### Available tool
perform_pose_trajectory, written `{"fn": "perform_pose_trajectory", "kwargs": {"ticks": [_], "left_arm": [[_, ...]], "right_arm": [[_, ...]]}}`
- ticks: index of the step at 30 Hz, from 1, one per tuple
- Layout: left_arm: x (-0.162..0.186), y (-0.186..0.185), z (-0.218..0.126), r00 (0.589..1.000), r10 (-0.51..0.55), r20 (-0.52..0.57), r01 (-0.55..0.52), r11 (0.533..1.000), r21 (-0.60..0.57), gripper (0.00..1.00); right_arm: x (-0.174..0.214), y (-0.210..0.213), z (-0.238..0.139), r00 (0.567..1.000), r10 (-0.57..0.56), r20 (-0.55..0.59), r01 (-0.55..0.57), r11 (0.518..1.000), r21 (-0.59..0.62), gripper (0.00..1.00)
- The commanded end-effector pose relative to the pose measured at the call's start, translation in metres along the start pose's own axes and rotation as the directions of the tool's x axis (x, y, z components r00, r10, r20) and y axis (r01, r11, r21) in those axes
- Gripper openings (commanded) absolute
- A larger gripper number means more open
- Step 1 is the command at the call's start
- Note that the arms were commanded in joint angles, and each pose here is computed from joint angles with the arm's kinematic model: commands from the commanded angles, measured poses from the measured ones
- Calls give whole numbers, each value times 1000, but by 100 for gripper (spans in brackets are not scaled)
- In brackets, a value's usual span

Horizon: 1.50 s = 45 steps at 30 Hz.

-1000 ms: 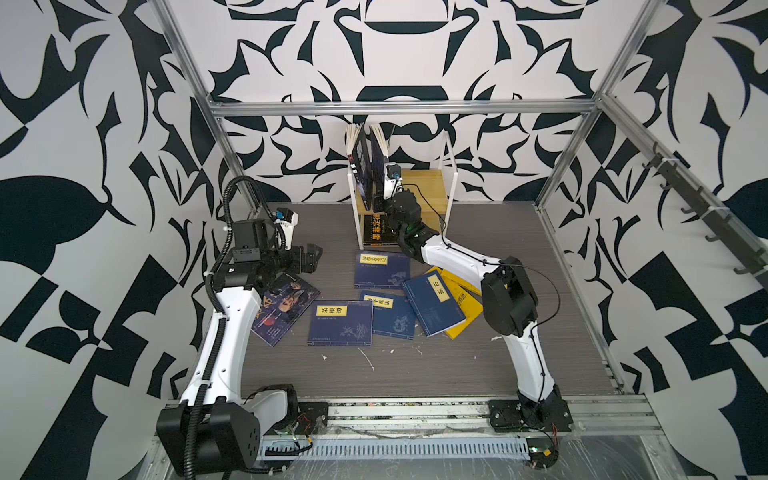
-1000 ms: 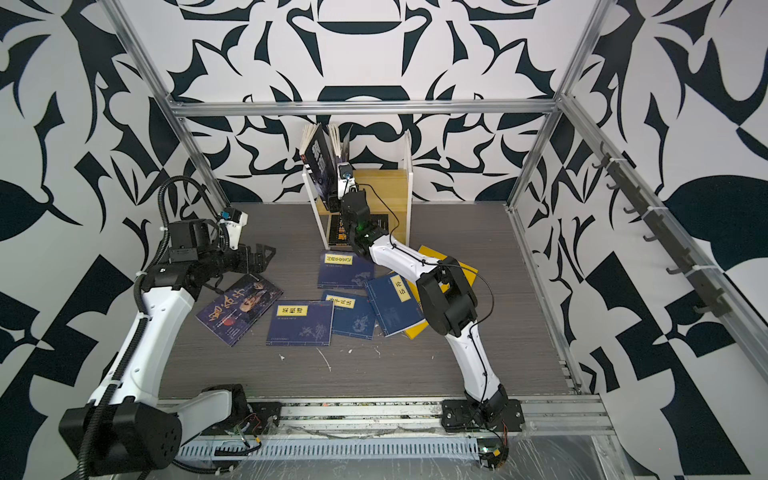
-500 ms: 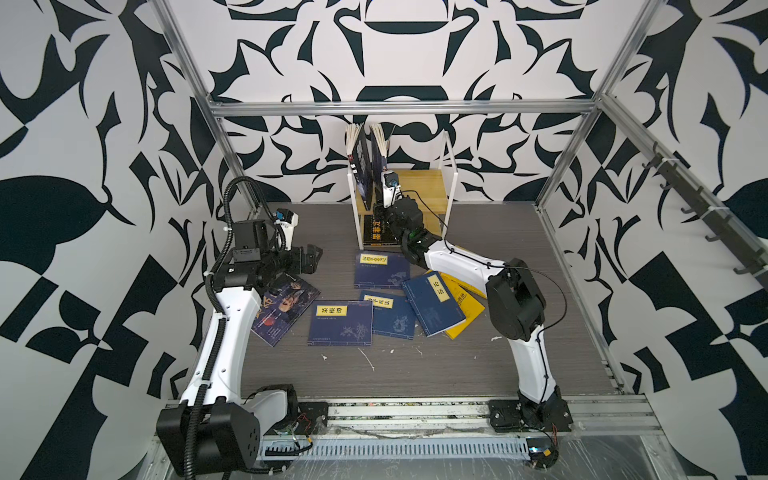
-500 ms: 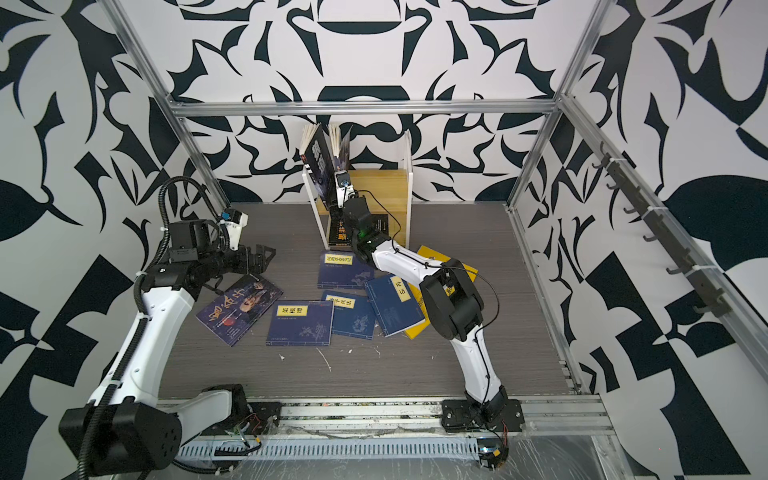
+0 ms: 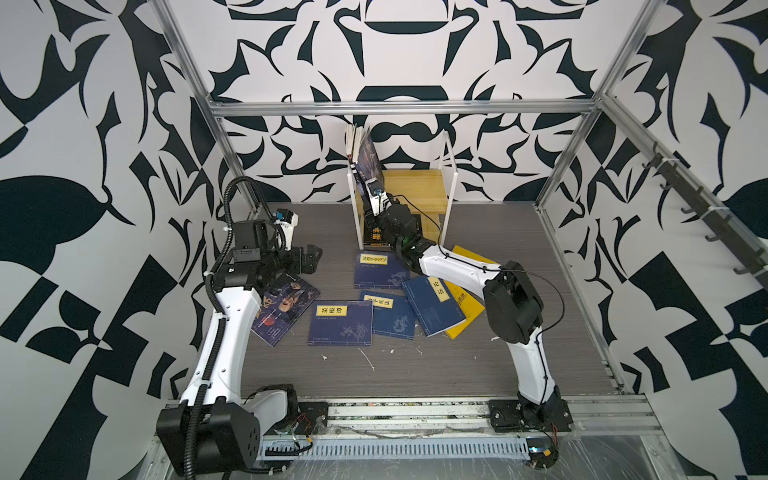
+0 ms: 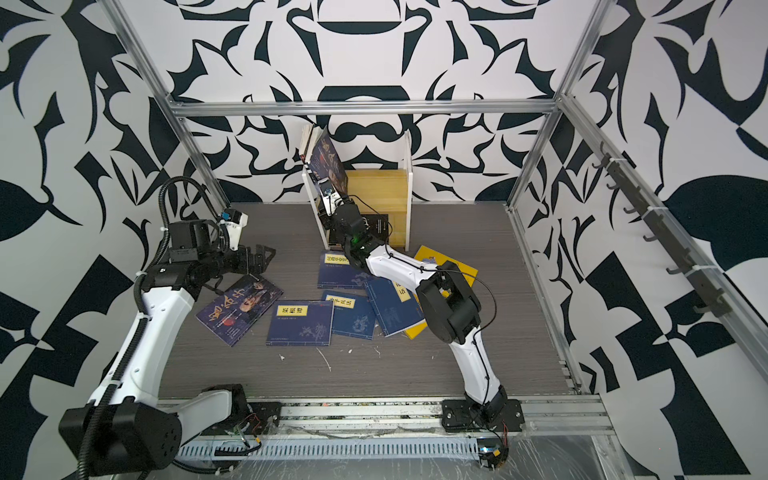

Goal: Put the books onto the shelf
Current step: 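Lower the purple book onto the shelf beside the dark wolf-cover book, then open the right gripper and withdraw it from the shelf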

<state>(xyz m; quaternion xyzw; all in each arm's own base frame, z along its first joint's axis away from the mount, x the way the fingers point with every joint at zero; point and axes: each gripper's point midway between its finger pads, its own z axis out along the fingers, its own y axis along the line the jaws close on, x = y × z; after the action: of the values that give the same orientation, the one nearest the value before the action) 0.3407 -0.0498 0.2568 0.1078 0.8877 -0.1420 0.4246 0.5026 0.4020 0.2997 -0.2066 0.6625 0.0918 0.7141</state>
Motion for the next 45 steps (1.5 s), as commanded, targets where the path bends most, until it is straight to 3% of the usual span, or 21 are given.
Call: {"fn": "perform_pose_trajectory", "kwargs": {"ticks": [1, 9, 16, 21, 30, 42, 45], "left_arm": [[7, -1, -1, 1000, -10, -23, 10, 1000, 3, 100], [9, 1, 0, 1000, -15, -26, 15, 1000, 2, 100], [10, 0, 2, 1000, -18, -25, 18, 1000, 11, 99], [13, -4, 2, 999, -28, -26, 28, 999, 29, 100], [13, -6, -1, 1000, -20, -15, 21, 999, 28, 99], [14, -11, 0, 1000, -12, -21, 13, 999, 40, 99], [13, -13, -1, 1000, -15, -14, 16, 999, 50, 99]], "right_arm": [[-43, -3, -21, 996, -8, 88, 8, 1000, -7, 54], [-34, -4, -62, 999, -12, 36, 14, 999, -41, 58], [-24, -20, -88, 998, 24, -58, -28, 997, -69, 51], [-17, -50, -76, 987, 118, -107, -119, 993, -2, 38], [0, -77, -37, 963, 160, -218, -142, 985, 96, 9], [22, -61, 1, 938, 192, -290, -196, 981, 16, 6], [30, -62, 5, 917, 266, -297, -279, 960, -1, 4]]}}
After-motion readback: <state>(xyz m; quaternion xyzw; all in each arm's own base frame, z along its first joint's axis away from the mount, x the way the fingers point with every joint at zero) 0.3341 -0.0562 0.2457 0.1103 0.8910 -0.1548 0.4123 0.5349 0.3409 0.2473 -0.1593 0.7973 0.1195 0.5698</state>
